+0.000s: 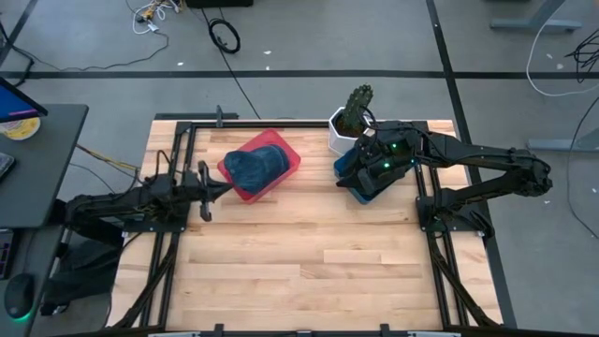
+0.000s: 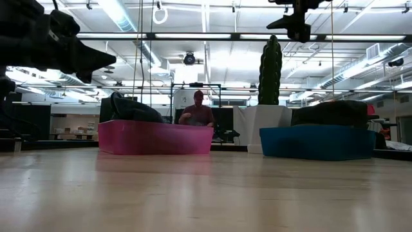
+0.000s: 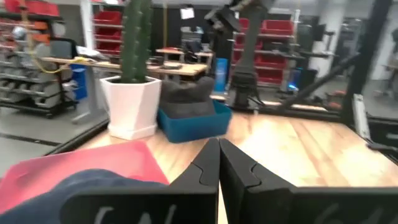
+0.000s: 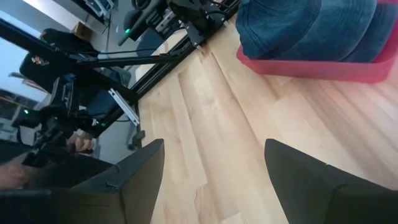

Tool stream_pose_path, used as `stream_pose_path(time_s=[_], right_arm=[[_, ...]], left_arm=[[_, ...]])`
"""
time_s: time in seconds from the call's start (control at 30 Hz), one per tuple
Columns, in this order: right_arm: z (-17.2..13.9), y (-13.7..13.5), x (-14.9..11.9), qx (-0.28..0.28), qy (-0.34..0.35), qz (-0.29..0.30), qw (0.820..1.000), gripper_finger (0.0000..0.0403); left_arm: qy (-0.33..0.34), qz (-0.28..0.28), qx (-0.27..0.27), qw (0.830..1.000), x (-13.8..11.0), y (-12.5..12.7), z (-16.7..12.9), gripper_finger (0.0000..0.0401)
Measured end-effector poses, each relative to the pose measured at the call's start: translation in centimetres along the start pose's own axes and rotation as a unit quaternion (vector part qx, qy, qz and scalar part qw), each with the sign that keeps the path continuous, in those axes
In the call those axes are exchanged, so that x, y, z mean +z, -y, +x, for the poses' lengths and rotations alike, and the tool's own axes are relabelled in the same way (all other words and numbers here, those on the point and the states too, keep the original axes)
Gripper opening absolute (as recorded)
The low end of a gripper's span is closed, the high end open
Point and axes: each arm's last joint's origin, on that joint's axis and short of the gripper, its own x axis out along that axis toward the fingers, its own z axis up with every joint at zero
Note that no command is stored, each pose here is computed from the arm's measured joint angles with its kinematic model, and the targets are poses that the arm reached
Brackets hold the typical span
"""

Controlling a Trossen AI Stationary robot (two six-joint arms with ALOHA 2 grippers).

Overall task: Pick & Place hat
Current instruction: Return to Home Position

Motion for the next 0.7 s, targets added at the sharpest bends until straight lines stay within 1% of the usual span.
stream_pose_path(time_s=[0.1, 0.27, 0.33, 0.4, 0.47, 0.53, 0.57, 0.63, 0.7], right_arm=[[0.0, 0.0, 0.0, 0.0, 0.0, -0.02, 1.0, 0.0278], [0.0, 0.0, 0.0, 0.0, 0.0, -0.023, 1.0, 0.0278], [0.0, 0.0, 0.0, 0.0, 0.0, -0.016, 1.0, 0.0278], [0.0, 0.0, 0.0, 0.001, -0.002, -0.011, 1.0, 0.0278], [0.0, 0.1, -0.1, 0.008, -0.012, -0.011, 1.0, 0.0272], [-0.1, 0.2, -0.3, 0.007, -0.023, -0.013, 1.0, 0.025], [-0.2, 0.2, -0.4, 0.006, -0.028, -0.016, 0.999, 0.0232], [-0.5, 0.0, -0.8, 0.004, -0.035, -0.029, 0.999, 0.018], [-1.0, -0.5, -1.2, 0.0, -0.032, -0.047, 0.998, 0.0111]], left_arm=[[-0.003, 0.004, -0.008, 1.0, 0.0, 0.0, 0.0, 0.0002], [-0.012, 0.0, -0.032, 0.999, -0.2, 0.2, 0.0, 0.0002], [-0.012, 0.002, -0.029, 1.0, -0.2, 0.2, 0.0, 0.0002], [-0.011, 0.019, -0.025, 0.999, -0.2, 0.1, 0.0, 0.0002], [-0.008, 0.022, -0.024, 0.999, -0.2, 0.1, 0.0, 0.0003], [-0.002, 0.022, -0.023, 0.999, -0.1, 0.1, 0.0, 0.0003], [-0.001, 0.022, -0.022, 1.0, -0.1, 0.1, 0.0, 0.0003], [0.004, 0.022, -0.021, 1.0, 0.0, 0.1, 0.0, 0.0003], [0.007, 0.021, -0.021, 1.0, 0.1, 0.1, 0.0, 0.0003]])
